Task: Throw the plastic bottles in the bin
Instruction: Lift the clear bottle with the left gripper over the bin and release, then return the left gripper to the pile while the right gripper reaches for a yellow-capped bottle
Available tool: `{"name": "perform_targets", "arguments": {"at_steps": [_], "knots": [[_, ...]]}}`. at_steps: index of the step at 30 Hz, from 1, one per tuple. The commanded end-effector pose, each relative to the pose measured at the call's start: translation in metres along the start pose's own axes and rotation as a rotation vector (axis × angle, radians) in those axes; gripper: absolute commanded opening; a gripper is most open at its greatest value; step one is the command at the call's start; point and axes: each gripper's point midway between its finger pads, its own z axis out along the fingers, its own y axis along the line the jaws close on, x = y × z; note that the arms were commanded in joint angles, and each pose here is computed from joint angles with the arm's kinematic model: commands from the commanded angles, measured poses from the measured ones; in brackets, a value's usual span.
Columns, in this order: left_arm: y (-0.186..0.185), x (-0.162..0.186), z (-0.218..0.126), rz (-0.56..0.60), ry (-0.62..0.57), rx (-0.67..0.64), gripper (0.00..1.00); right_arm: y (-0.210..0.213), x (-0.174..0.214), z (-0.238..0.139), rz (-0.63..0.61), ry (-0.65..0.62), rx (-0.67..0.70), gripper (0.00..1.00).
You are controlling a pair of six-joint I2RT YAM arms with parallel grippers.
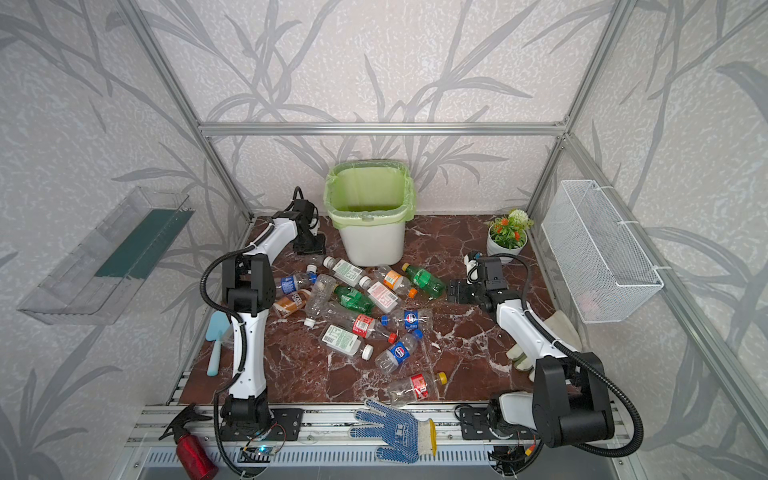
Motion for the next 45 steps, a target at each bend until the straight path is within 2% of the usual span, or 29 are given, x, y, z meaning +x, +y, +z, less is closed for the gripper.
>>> {"name": "perform_targets", "arguments": {"at_steps": [1, 5, 7, 11, 13, 15, 16, 18, 20, 23, 25, 28, 30, 33, 35, 38, 42, 45], "knots": [[-0.002, -0.061, -0.116, -0.036, -0.292, 0.046, 0.38, 0.005, -0.011, -0.009, -0.007, -0.032, -0.015, 0.92], [0.001, -0.096, -0.247, -0.054, -0.615, 0.096, 0.37, 0.005, -0.015, -0.013, -0.018, -0.051, -0.012, 0.92], [-0.001, -0.104, -0.335, -0.043, -0.856, 0.108, 0.38, 0.005, -0.018, -0.017, -0.022, -0.077, -0.005, 0.92], [-0.001, -0.083, -0.484, -0.09, -1.324, 0.159, 0.42, 0.005, -0.031, -0.03, -0.022, -0.174, 0.001, 0.92], [-0.008, -0.068, -0.522, -0.122, -1.451, 0.258, 0.41, 0.006, -0.034, -0.036, -0.018, -0.202, -0.001, 0.93], [-0.029, -0.068, -0.525, -0.106, -1.45, 0.385, 0.39, 0.007, -0.035, -0.039, -0.019, -0.211, -0.004, 0.94], [-0.044, -0.074, -0.513, -0.093, -1.407, 0.428, 0.39, 0.008, -0.035, -0.04, -0.021, -0.209, -0.009, 0.95], [-0.085, -0.086, -0.472, -0.026, -1.283, 0.461, 0.41, 0.01, -0.033, -0.04, -0.024, -0.189, -0.02, 0.95], [-0.138, -0.093, -0.409, 0.065, -1.076, 0.493, 0.46, 0.012, -0.029, -0.038, -0.024, -0.162, -0.034, 0.94], [-0.194, -0.092, -0.341, 0.161, -0.814, 0.5, 0.63, 0.014, -0.026, -0.039, -0.022, -0.144, -0.044, 0.94], [-0.205, -0.091, -0.33, 0.18, -0.755, 0.465, 0.82, 0.013, -0.026, -0.043, -0.022, -0.147, -0.039, 0.94], [-0.202, -0.093, -0.366, 0.173, -0.836, 0.472, 0.98, 0.01, -0.027, -0.05, -0.029, -0.171, -0.014, 0.95], [-0.199, -0.09, -0.4, 0.166, -0.953, 0.5, 0.99, 0.009, -0.029, -0.055, -0.028, -0.189, -0.003, 0.95], [-0.186, -0.068, -0.454, 0.147, -1.195, 0.518, 0.99, 0.01, -0.03, -0.056, -0.021, -0.196, -0.009, 0.95], [-0.171, -0.048, -0.468, 0.132, -1.261, 0.491, 0.99, 0.011, -0.029, -0.055, -0.014, -0.187, -0.015, 0.95], [-0.145, -0.02, -0.457, 0.116, -1.243, 0.395, 0.99, 0.014, -0.027, -0.052, -0.011, -0.171, -0.036, 0.95], [-0.104, 0.019, -0.415, 0.072, -1.176, 0.225, 0.99, 0.02, -0.024, -0.048, -0.01, -0.147, -0.071, 0.95], [-0.067, 0.046, -0.377, -0.026, -1.106, 0.115, 0.99, 0.026, -0.021, -0.043, -0.046, -0.104, -0.066, 1.0]]}}
